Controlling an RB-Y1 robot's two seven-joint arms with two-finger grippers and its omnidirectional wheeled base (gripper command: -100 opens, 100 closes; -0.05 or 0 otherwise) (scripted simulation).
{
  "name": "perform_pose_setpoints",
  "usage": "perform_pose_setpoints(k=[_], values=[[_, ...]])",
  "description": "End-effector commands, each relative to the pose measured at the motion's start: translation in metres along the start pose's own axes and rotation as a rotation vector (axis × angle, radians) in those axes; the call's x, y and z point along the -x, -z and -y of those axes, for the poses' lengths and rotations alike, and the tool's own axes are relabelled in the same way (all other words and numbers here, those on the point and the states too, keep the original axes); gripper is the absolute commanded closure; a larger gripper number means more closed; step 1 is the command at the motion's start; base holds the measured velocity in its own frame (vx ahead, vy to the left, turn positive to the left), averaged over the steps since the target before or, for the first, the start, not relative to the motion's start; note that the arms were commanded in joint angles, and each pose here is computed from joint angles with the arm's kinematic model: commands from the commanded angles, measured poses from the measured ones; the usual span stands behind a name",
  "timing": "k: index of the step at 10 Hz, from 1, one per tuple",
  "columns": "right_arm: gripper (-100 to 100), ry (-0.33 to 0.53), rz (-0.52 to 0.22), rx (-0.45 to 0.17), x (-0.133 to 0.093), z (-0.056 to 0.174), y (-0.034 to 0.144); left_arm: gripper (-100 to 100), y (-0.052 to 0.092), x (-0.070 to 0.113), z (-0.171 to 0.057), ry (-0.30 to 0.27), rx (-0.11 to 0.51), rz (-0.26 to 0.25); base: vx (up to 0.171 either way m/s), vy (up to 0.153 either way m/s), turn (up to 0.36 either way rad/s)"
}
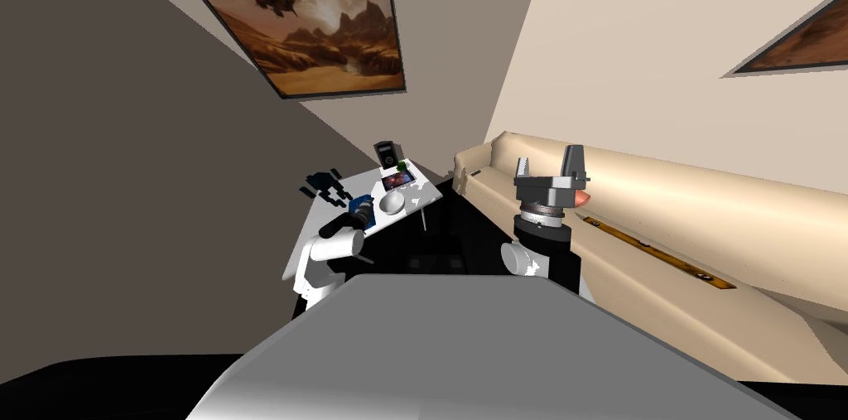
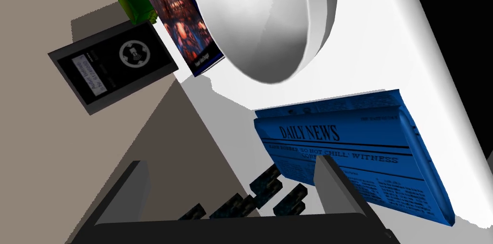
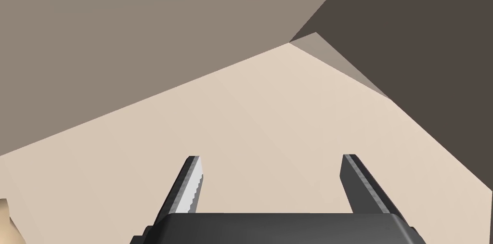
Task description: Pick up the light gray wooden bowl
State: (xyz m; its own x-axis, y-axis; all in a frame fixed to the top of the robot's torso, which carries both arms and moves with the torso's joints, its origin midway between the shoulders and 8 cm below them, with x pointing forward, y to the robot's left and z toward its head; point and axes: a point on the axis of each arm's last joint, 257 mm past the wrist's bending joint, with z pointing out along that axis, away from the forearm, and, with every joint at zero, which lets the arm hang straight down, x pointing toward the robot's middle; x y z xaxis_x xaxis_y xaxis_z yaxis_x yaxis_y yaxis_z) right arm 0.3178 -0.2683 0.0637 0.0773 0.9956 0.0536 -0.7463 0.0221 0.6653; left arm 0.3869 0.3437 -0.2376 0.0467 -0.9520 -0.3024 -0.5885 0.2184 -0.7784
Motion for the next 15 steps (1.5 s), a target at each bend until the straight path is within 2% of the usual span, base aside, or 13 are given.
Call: perform_pose_setpoints(k=[1,4,5,7,9,10,15], values=[[0,0.000,0.000,0.000,0.000,0.000,0.000,-100,-0.001,0.000,-0.009,0.000,0.040,-0.007,0.060,-0.028,-0.001],[0,0.000,0.000,0.000,0.000,0.000,0.000,-100,-0.001,-0.003,-0.035,0.002,0.133,-0.021,0.057,-0.021,-0.008],[0,0.000,0.000,0.000,0.000,0.000,0.000,-100,-0.001,-0.003,-0.038,0.002,0.144,-0.024,0.055,-0.026,-0.005],[0,0.000,0.000,0.000,0.000,0.000,0.000,-100,0.001,-0.006,-0.060,0.002,0.225,-0.037,0.093,-0.023,-0.009],[0,0.000,0.000,0.000,0.000,0.000,0.000,-100,0.003,-0.008,-0.074,0.002,0.275,-0.046,0.071,-0.032,-0.005],[0,0.000,0.000,0.000,0.000,0.000,0.000,-100,0.004,-0.008,-0.075,0.002,0.282,-0.048,0.049,-0.026,0.000],[0,0.000,0.000,0.000,0.000,0.000,0.000,-100,0.015,-0.010,-0.115,-0.005,0.436,-0.071,0.067,-0.025,-0.008]])
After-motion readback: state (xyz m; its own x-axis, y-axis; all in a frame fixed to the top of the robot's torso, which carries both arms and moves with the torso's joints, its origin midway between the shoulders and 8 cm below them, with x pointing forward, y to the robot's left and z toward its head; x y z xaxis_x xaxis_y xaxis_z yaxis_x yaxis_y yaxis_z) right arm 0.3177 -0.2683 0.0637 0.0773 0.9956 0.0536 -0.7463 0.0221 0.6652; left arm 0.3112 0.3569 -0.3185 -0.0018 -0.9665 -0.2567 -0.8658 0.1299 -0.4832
